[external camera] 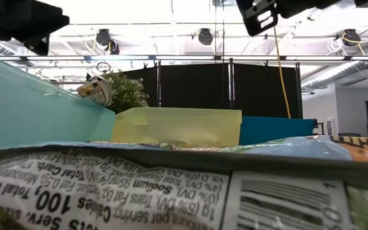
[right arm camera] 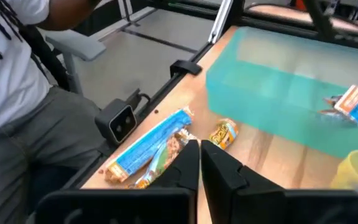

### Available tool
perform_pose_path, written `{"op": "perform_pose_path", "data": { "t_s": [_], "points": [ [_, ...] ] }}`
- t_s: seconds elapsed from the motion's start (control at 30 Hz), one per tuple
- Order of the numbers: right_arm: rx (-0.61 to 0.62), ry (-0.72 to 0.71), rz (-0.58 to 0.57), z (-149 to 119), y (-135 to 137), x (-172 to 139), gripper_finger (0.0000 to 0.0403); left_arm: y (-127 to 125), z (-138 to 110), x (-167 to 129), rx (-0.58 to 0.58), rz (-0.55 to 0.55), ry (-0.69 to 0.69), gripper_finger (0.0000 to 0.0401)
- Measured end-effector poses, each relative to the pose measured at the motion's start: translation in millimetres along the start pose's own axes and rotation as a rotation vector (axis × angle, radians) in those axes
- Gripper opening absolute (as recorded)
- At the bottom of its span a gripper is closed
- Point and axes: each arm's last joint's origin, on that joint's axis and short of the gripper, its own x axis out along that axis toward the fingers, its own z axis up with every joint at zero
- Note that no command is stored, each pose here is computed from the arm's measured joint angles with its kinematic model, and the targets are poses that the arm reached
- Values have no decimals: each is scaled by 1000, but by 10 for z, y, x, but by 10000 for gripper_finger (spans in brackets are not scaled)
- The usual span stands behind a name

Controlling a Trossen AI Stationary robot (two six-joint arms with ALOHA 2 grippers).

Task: Pick and place Granola Bars by type
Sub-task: Put the yellow granola bar into the green bin

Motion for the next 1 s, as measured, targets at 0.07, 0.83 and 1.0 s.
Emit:
{"op": "perform_pose_path", "data": {
  "t_s": [0.07,0.83,1.0],
  "points": [
    [15,3,19,0,2,41,2,99,-61,-110,-39,2,-48,73],
    [106,271,135,-381,-174,1152,0,145,-41,-178,-26,-56,-87,40],
    [131,328,77,-440,-188,1133,0,144,-45,-177,-11,-57,-84,40]
  ]
}}
